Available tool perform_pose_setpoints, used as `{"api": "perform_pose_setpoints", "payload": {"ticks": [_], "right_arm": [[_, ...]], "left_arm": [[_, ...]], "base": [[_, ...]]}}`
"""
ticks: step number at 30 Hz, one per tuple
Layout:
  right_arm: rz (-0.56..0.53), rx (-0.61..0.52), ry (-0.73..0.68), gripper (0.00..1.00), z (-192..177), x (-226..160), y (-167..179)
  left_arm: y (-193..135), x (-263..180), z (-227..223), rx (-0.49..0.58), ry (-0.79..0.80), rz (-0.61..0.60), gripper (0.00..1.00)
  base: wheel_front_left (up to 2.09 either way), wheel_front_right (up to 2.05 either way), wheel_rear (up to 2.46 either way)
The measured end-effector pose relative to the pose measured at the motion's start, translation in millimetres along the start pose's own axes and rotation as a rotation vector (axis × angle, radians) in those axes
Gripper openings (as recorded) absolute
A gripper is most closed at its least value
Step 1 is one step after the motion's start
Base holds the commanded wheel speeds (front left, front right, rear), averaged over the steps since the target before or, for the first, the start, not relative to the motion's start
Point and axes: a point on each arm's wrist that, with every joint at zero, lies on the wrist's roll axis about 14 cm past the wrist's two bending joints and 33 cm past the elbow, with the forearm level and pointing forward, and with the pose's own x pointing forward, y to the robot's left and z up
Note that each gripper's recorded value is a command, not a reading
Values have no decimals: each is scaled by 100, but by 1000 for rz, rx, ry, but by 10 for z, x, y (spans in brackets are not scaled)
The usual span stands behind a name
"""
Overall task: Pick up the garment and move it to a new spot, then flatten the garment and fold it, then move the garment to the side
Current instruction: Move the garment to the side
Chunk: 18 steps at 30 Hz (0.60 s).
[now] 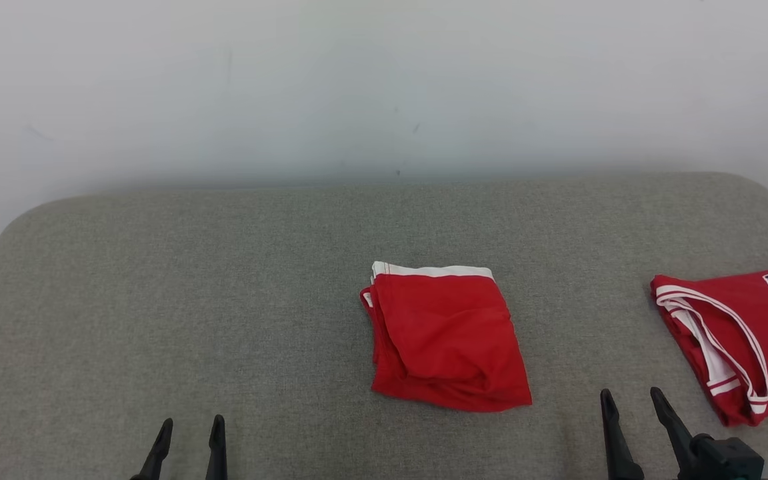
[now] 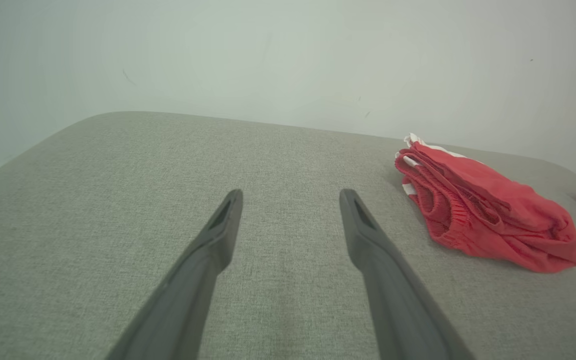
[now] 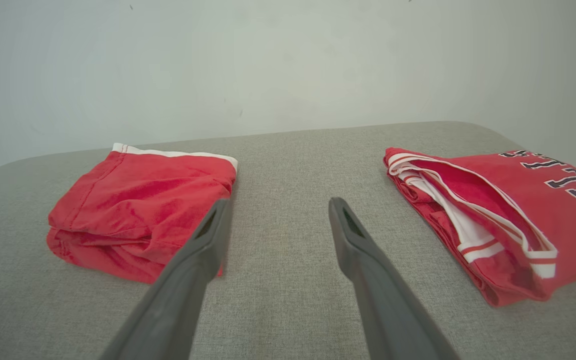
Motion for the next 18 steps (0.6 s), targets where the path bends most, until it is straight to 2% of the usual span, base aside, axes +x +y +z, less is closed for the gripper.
{"api": "perform_pose_setpoints", "payload": {"ticks": [5,9,15,18], "right_arm": [[12,-1,3,100,22,37,37],[8,66,-18,100,216,206,26],[59,109,117,100,376,614,154],[73,125,243,100,323,798,188]], "left_arm": [[28,-12,-7,-1,2,10,100],[43,-15,-27,-5,8,16,100],[35,-17,-92,-13,27,18,100],[14,14,-115,-16,34,13,100]], "base": [[0,0,0],[0,0,0],[0,0,0],[0,0,0]]}}
